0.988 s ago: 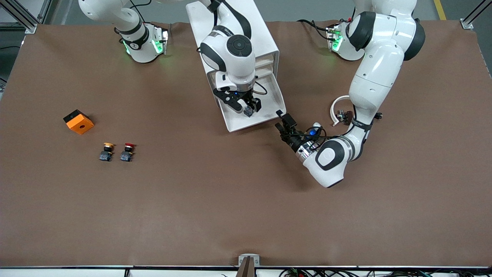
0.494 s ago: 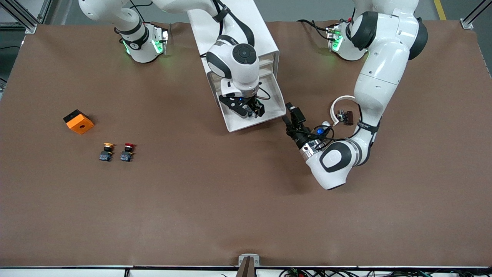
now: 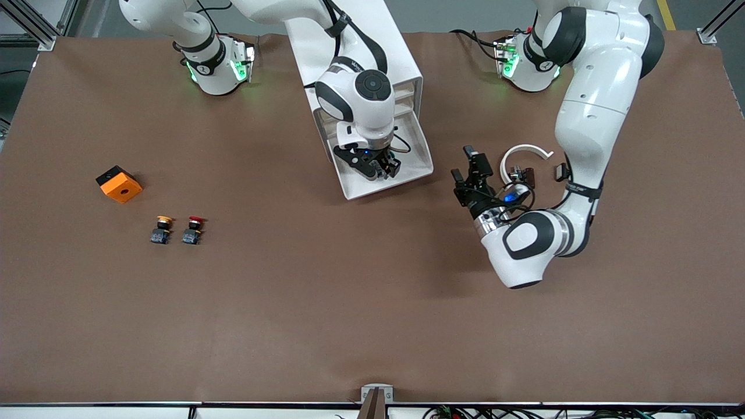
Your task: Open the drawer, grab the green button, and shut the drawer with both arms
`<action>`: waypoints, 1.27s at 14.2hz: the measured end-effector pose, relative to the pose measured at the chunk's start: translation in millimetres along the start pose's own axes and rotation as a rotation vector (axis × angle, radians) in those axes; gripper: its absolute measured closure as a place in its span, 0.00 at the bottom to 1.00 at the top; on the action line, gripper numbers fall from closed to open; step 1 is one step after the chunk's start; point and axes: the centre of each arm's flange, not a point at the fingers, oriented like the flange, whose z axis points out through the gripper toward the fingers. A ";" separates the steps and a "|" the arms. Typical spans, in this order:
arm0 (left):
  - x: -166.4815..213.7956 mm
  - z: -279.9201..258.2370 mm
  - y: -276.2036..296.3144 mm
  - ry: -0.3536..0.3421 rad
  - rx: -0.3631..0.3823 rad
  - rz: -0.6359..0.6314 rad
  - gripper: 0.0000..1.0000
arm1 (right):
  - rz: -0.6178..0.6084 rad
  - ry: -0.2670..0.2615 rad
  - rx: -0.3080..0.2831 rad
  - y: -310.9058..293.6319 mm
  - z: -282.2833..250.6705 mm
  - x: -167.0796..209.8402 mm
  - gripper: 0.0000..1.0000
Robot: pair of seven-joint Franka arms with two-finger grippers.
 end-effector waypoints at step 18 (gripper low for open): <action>65.6 -92.8 -201.2 0.528 -0.163 1.113 0.00 | -0.226 -0.008 -0.068 17.7 -68.5 246.3 0.59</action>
